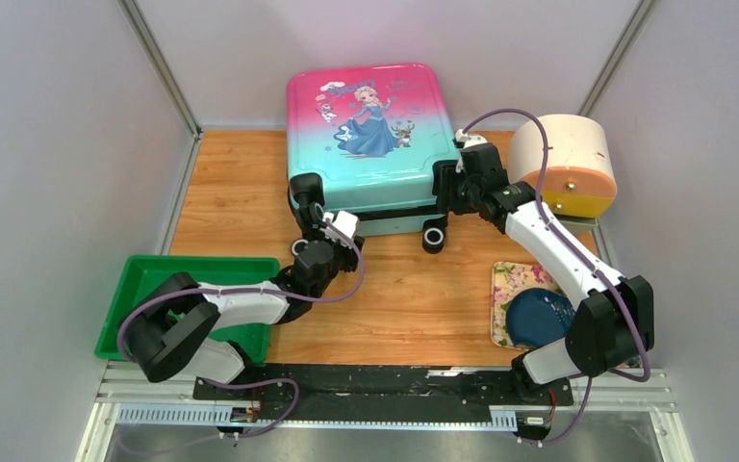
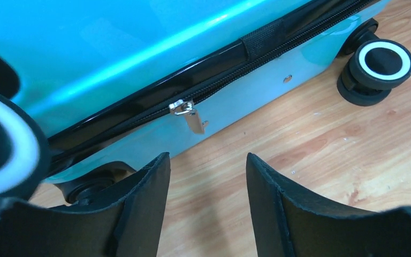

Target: Open, take out, and arrange the luggage

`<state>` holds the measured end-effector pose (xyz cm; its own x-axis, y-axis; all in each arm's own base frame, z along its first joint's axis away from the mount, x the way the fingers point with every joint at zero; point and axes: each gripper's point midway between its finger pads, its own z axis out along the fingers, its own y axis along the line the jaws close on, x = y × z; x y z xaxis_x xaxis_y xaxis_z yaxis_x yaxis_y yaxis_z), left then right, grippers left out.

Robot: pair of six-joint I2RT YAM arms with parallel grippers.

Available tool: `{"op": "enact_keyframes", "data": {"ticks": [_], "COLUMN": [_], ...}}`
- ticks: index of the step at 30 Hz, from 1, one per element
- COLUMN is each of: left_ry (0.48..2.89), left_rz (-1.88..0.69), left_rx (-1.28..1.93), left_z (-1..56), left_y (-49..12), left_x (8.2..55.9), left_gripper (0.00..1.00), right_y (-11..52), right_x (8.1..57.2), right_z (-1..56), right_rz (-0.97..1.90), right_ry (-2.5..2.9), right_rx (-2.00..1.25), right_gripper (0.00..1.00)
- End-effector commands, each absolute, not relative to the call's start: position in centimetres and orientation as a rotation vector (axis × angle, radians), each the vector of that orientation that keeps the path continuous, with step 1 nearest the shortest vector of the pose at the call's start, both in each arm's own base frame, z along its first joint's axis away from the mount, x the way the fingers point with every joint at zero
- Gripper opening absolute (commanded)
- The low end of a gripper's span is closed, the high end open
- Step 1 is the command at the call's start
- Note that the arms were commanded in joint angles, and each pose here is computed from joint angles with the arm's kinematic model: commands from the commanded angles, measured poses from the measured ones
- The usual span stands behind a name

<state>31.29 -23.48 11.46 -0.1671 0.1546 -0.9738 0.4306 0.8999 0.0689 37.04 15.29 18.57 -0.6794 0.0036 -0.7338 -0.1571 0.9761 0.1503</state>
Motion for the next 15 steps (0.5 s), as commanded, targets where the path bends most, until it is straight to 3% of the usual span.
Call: {"op": "enact_keyframes", "data": {"ticks": [1,5,8,13,15], "left_ry": [1.683,1.68,1.681,1.709,1.733], "left_rz": [-0.226,-0.208,-0.186,-0.189,-0.137], "left_rx": [0.288,0.213,0.165,0.099,0.064], "left_z": [14.4,14.8,14.4,13.1,12.3], "left_y": [-23.6,-23.9,-23.8,-24.0,-22.8], "left_x": [34.1,35.5,36.2,36.8,37.1], "left_gripper": [0.62,0.59,0.5,0.43,0.32], "right_y": [15.0,15.1,15.0,15.0,14.9], "right_x": [38.6,38.3,38.3,38.0,38.1], "right_z": [22.1,22.0,21.8,21.6,21.6], "right_rz": [0.278,0.284,0.284,0.287,0.284], "right_ry": [2.176,2.183,2.187,2.193,2.19], "right_rx": [-0.045,-0.045,-0.047,-0.046,-0.043], "right_gripper": [0.0,0.0,0.0,0.0,0.0]}}
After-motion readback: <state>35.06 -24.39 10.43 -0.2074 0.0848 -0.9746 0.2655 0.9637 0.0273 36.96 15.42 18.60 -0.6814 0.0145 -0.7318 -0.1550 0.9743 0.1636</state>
